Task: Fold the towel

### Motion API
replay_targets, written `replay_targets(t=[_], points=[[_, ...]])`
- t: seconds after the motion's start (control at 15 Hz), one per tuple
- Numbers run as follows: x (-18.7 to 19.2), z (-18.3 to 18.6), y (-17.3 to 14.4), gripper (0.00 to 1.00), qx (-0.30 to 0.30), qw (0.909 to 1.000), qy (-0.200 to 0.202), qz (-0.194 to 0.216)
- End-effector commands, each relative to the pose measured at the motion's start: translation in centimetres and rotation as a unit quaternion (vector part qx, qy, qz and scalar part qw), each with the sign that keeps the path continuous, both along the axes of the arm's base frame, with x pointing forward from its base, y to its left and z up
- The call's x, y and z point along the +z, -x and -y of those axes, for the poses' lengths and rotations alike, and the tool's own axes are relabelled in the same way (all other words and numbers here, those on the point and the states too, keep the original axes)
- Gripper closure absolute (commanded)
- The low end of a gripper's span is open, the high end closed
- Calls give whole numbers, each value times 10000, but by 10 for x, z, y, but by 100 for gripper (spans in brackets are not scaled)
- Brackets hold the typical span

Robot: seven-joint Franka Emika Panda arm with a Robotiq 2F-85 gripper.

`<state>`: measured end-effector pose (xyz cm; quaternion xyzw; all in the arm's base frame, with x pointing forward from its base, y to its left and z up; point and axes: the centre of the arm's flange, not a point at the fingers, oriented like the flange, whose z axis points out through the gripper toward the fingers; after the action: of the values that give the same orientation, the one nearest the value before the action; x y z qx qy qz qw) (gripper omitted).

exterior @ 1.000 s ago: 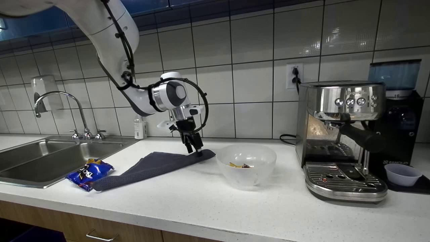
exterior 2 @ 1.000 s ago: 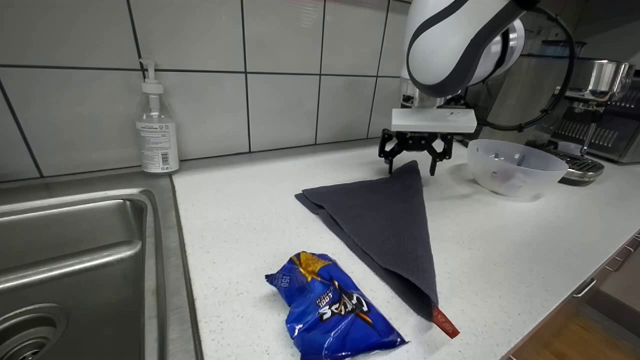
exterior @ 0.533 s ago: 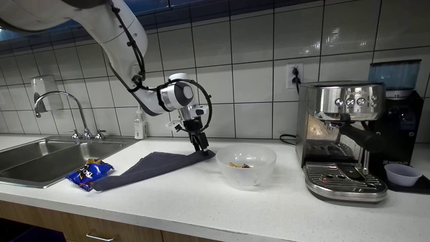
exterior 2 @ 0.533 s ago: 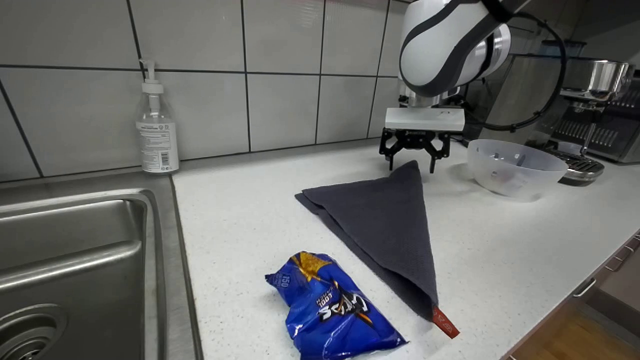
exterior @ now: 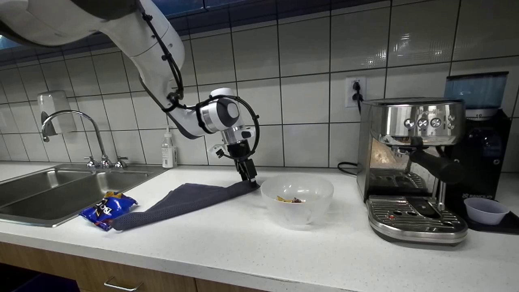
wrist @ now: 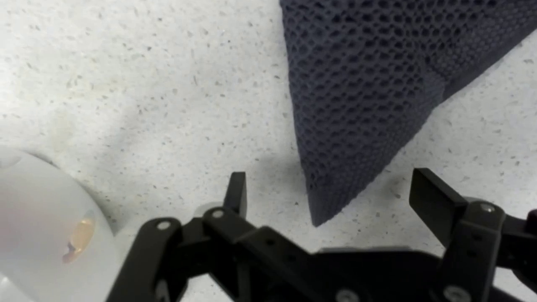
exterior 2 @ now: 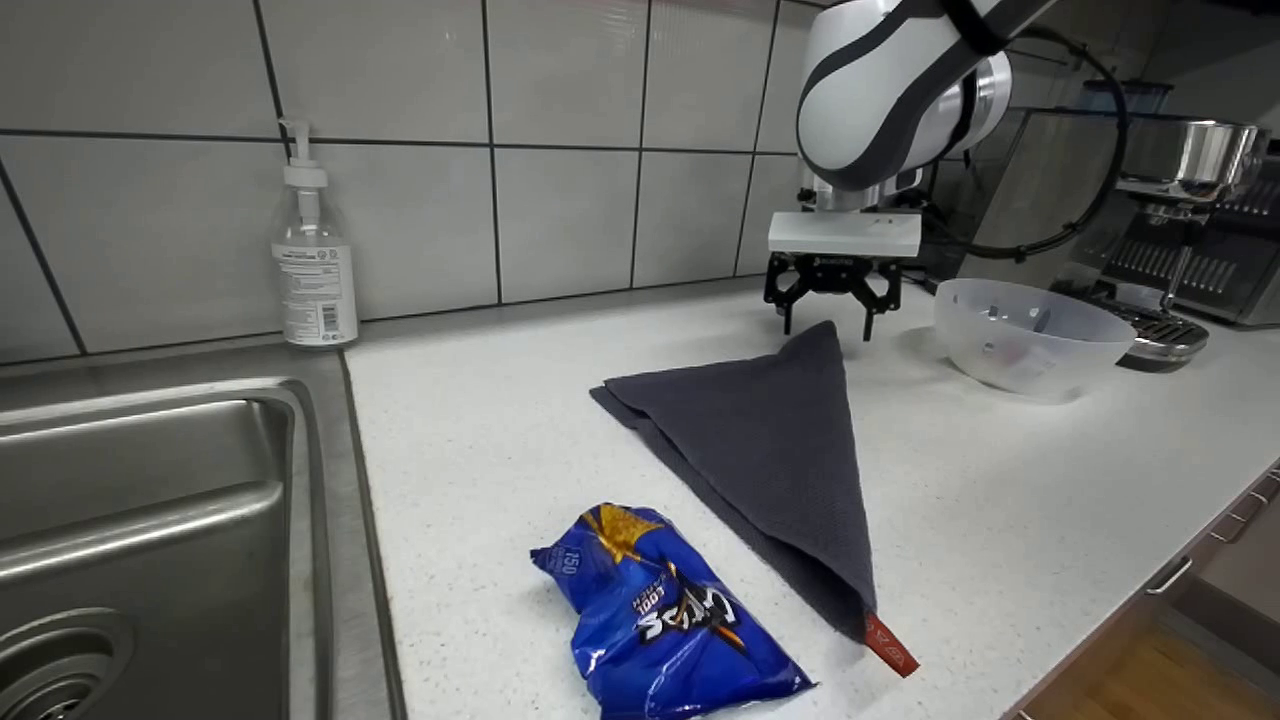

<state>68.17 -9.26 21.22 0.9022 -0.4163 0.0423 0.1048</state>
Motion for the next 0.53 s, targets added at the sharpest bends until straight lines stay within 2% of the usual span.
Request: replay_targets(t=[0.0,0.13,0.27,0.47], points=[[4,8,-11,0,-270,9996,15,-38],[4,11,-10,0,-323,9995,31,-45],[4,12,-9,26,-379,9993,22,-50],[5,12,-8,51,-403,9992,21,-41]])
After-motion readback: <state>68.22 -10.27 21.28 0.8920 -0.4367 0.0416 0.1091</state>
